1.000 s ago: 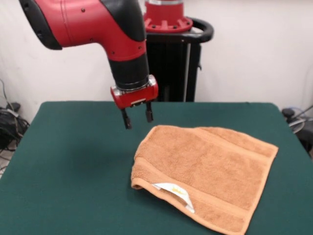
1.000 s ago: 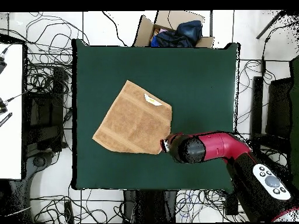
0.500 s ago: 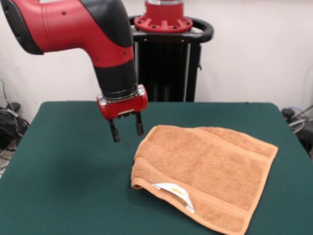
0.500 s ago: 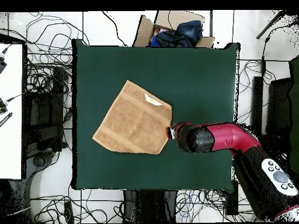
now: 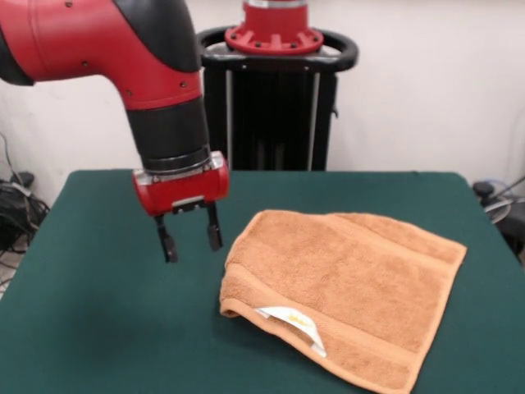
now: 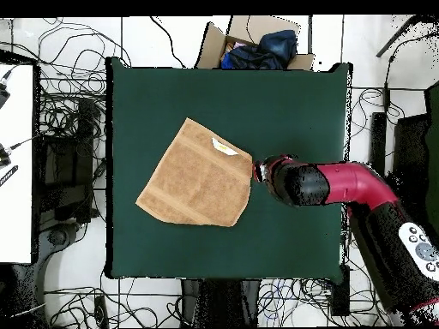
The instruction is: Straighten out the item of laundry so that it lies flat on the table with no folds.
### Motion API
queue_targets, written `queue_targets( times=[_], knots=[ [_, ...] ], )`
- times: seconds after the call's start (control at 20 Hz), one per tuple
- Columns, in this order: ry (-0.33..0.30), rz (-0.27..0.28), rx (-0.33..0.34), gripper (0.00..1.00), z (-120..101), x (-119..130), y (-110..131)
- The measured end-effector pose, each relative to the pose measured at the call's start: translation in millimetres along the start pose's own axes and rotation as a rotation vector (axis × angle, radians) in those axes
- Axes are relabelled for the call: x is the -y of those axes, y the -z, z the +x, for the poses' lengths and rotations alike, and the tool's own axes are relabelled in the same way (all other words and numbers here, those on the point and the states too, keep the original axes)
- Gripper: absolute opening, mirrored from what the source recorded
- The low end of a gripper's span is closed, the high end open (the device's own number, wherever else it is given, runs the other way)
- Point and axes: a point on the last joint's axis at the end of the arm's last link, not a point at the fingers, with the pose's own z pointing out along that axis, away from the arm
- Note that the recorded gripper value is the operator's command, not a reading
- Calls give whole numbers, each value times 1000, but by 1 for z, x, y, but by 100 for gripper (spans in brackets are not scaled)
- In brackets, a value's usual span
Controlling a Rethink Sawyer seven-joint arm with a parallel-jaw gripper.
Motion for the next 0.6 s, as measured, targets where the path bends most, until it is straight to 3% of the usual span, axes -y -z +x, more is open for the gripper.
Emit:
queue_targets(
  times=[0.4,0.6],
  knots=[
    [-41,16,78,100,-36,36,-10],
    [-81,13,107,100,-52,51,-30]
  ],
)
